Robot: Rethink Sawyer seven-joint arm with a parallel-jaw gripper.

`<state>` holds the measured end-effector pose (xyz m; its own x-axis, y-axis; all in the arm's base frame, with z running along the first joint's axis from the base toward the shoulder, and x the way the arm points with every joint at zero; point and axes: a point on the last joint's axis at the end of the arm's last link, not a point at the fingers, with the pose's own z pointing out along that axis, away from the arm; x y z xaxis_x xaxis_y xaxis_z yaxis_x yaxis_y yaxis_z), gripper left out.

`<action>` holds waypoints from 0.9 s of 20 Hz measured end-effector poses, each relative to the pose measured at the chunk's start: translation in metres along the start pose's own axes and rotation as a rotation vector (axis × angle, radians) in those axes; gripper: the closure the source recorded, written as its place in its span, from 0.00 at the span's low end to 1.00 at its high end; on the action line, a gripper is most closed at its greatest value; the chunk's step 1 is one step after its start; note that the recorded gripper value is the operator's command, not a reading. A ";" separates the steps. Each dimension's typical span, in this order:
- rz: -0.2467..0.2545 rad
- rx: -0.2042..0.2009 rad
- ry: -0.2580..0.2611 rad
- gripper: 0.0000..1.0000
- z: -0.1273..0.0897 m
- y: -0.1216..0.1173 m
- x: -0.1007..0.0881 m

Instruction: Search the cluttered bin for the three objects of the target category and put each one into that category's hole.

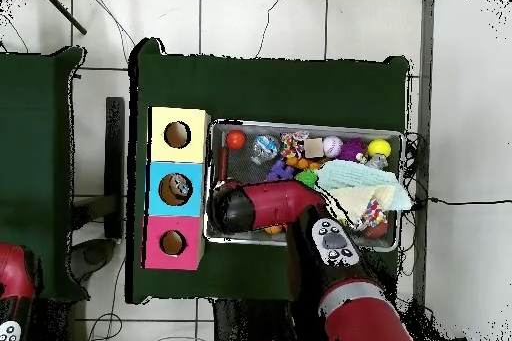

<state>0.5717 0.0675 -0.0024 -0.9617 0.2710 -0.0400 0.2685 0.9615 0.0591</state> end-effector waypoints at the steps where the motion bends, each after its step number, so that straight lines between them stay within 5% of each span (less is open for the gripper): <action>1: 0.043 -0.001 -0.012 0.00 0.004 -0.002 -0.002; 6: 0.192 0.003 -0.083 0.00 0.005 -0.013 -0.016; 12: 0.305 0.033 -0.155 0.00 -0.007 -0.037 -0.034; 18: 0.339 0.105 -0.179 0.00 -0.015 -0.056 -0.032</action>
<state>0.5866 0.0047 0.0104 -0.7952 0.5691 -0.2092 0.5824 0.8129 -0.0029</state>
